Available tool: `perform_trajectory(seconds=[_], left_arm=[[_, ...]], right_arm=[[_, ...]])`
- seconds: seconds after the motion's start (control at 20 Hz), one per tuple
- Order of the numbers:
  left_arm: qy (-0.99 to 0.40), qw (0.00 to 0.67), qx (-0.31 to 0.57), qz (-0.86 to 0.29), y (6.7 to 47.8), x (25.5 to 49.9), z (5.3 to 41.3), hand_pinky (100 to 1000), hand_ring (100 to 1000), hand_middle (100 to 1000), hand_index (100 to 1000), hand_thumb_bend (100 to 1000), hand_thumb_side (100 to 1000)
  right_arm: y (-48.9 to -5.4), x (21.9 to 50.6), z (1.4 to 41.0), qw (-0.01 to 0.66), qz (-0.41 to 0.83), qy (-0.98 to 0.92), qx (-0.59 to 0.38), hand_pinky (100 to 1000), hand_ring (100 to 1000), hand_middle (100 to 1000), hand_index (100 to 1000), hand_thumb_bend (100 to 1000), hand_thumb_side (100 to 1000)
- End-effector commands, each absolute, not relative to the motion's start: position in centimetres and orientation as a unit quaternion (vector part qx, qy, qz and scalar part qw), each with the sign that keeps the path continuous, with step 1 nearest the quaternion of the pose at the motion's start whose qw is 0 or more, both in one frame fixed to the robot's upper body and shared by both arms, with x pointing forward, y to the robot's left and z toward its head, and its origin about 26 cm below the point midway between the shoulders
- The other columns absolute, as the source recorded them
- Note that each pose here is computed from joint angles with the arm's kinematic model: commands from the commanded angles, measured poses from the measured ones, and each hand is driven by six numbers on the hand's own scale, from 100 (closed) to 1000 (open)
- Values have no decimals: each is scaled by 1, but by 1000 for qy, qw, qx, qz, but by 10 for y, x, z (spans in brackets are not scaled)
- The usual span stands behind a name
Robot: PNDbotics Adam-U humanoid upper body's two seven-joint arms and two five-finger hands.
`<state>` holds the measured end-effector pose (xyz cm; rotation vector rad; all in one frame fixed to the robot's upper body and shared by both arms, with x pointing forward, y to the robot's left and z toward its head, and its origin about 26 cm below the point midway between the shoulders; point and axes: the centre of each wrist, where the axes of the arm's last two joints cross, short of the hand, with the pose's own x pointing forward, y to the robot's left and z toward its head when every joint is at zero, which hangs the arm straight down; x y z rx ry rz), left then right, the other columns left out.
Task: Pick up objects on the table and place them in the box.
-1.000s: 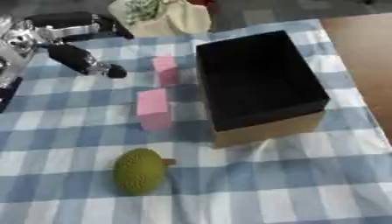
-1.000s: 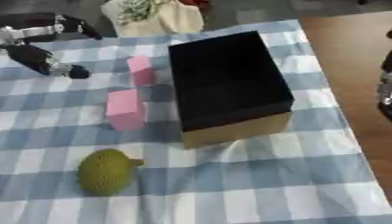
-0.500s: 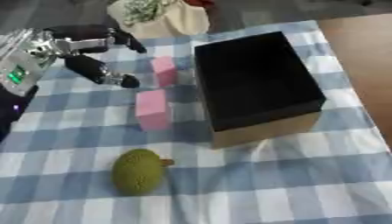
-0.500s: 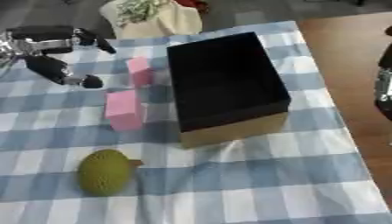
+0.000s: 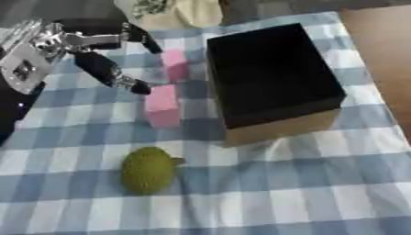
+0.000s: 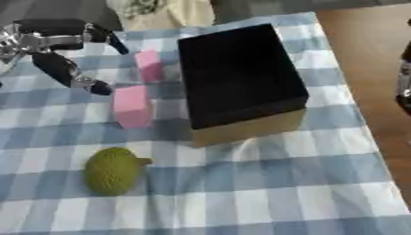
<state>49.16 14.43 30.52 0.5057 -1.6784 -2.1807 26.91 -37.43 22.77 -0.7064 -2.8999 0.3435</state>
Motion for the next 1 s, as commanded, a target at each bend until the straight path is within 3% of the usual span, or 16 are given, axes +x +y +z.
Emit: perform_trajectory(seconds=[0.05, 0.3, 1.0], left_arm=[[-479, 76, 156, -860, 147, 488, 316, 979, 898, 797, 901, 704, 763], [-470, 81, 161, -864, 140, 487, 312, 987, 911, 815, 917, 719, 716], [-457, 121, 192, -860, 138, 498, 286, 979, 915, 816, 917, 754, 719]], right_arm=[[-376, 267, 237, 58, 126, -961, -239, 902, 913, 478, 905, 100, 384], [-376, 267, 237, 59, 123, -961, -239, 902, 913, 478, 905, 100, 387], [-374, 268, 235, 65, 118, -962, -238, 904, 926, 469, 905, 100, 437]])
